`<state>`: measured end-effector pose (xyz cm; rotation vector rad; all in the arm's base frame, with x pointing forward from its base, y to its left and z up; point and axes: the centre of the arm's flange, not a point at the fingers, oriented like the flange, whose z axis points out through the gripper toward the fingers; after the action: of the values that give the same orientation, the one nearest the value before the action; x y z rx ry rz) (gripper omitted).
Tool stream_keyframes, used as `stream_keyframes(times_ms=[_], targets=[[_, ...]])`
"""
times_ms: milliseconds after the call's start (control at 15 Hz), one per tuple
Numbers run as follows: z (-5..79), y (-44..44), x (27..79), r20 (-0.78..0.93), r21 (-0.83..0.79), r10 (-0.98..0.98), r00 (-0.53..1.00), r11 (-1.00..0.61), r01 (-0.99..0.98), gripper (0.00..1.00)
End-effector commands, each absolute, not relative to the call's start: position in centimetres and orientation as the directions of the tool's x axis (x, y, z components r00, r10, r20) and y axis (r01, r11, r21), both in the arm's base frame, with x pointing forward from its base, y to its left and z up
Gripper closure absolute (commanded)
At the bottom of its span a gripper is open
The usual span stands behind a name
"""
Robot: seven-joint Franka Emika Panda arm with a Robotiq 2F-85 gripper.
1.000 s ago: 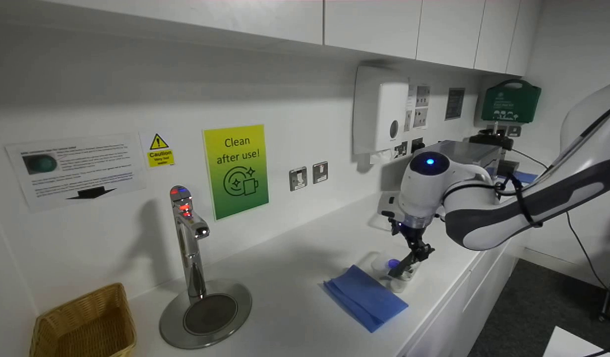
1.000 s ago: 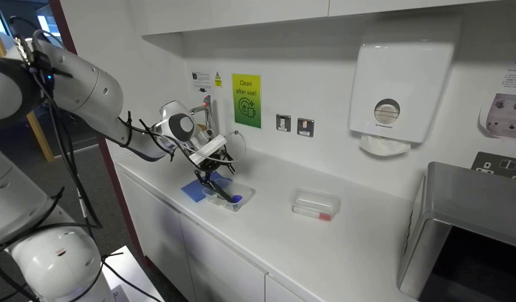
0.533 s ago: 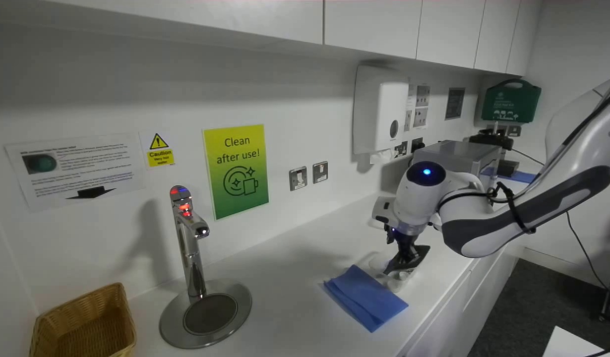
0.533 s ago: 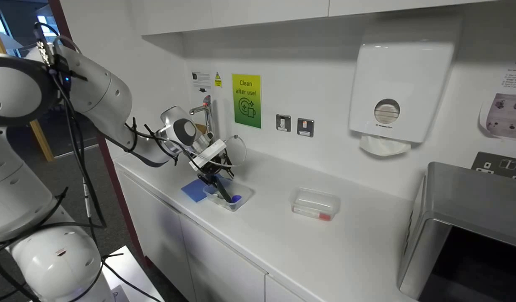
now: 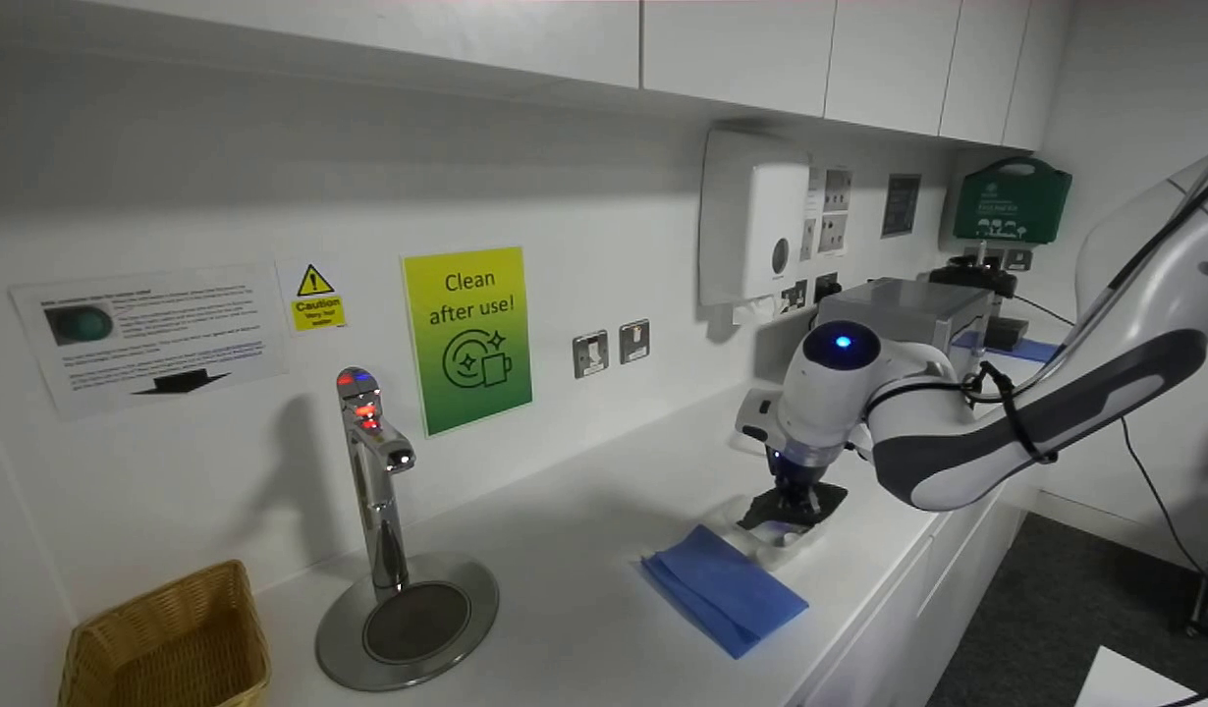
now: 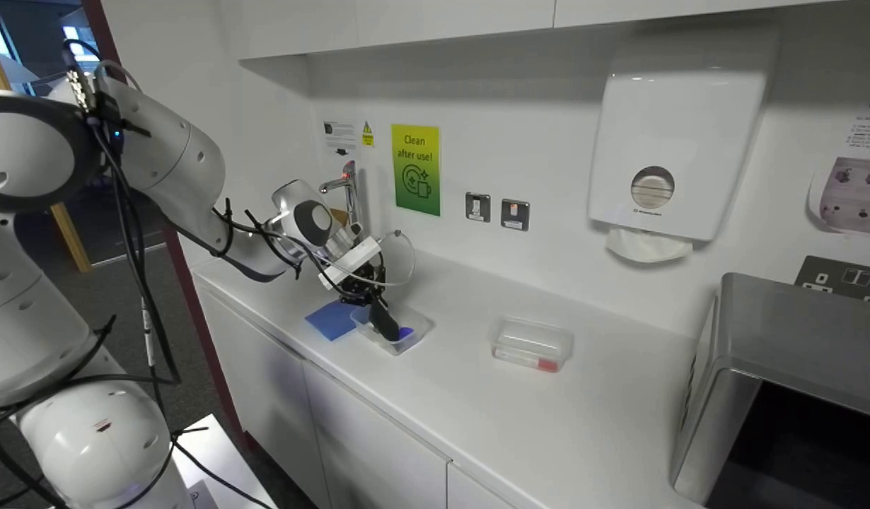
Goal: Remove the black object from the clear bowl and put it on the countertop
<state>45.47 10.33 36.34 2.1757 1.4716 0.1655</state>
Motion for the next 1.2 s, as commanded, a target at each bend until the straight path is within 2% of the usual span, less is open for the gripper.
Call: stream_keyframes(times_ms=[0, 533, 867, 1133], targets=[[38.4, 9.7, 45.5, -0.138, 0.515, 0.892, 0.43, -0.307, 0.801, 1.0], [43.9, 8.7, 45.6, -0.093, 0.576, 0.879, 0.468, -0.335, 0.745, 0.99], [45.8, 5.8, 49.8, -0.262, 0.686, 0.842, 0.472, -0.181, 0.705, 0.99], [46.5, 2.1, 54.0, -0.381, 0.739, 0.749, 0.542, -0.105, 0.665, 0.99]])
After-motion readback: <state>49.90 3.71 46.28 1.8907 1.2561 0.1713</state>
